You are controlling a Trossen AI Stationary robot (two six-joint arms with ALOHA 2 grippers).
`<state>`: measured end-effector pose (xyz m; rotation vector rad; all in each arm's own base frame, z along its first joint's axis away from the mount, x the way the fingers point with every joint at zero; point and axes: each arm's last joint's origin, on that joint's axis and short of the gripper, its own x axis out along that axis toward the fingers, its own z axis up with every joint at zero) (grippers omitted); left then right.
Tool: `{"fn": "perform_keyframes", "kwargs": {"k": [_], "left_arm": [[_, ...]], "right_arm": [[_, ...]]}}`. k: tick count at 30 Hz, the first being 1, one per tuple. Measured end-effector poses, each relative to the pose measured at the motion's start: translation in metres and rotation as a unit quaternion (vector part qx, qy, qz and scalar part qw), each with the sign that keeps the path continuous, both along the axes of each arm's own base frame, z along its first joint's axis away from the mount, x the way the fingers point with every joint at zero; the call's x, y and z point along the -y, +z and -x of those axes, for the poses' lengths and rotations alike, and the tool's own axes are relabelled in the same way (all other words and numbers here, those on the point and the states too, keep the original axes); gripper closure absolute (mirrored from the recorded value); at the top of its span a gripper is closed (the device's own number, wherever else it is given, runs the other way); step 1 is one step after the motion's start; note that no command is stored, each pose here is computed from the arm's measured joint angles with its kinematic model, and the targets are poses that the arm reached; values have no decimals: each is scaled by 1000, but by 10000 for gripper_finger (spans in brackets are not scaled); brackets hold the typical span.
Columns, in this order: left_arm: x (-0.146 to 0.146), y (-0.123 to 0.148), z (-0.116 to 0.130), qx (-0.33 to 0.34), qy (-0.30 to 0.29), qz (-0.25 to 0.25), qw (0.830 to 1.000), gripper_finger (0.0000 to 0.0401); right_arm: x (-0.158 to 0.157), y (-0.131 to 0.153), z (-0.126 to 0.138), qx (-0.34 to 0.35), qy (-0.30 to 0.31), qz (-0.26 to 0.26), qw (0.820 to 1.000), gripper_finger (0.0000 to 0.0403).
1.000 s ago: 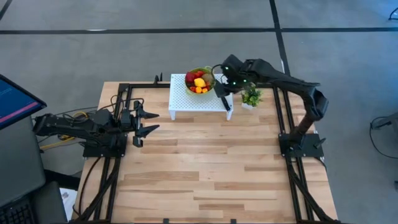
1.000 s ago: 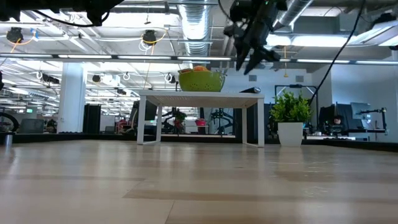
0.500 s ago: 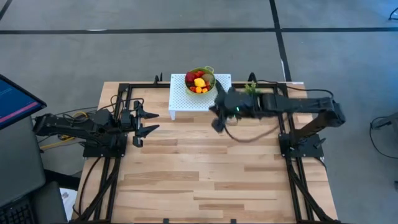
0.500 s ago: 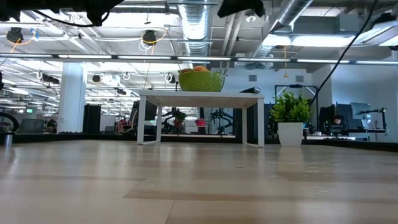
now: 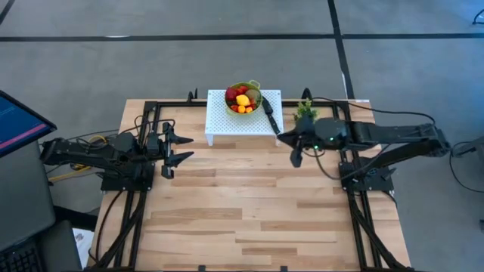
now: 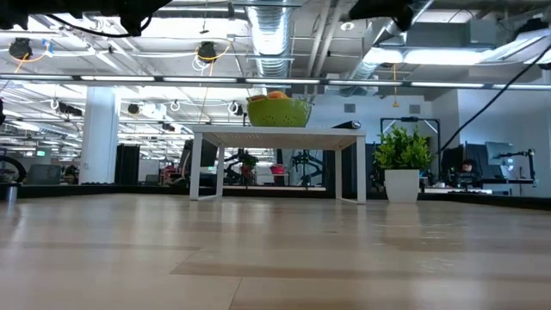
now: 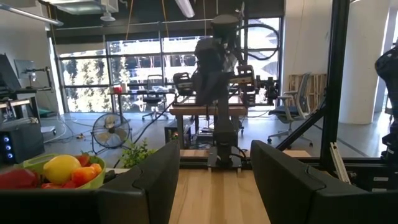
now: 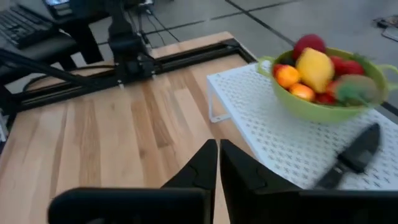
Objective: Pick & Place Fruit
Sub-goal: Return to Home Position
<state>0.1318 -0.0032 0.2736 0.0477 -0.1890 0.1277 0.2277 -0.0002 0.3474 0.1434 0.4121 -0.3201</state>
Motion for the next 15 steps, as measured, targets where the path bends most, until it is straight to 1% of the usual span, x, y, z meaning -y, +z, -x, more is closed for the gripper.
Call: {"fn": "perform_keyframes", "kwargs": {"k": [3,6,12,14,15], "left_arm": [[0,0,0,0,0,0,1000,210],[0,0,0,1,0,0,1000,210],[0,1,0,4,0,0,1000,210],[0,1,0,5,0,0,1000,210],[0,1,0,5,0,0,1000,210]], "right_arm": [[2,1,13,-4,-3,1,1000,390],[1,5,19,9,-2,0,1000,390],[1,5,21,8,-5,-9,1000,386],[1,0,22,5,2,5,1000,385],[1,-4,25,10,11,20,1000,385]]}}
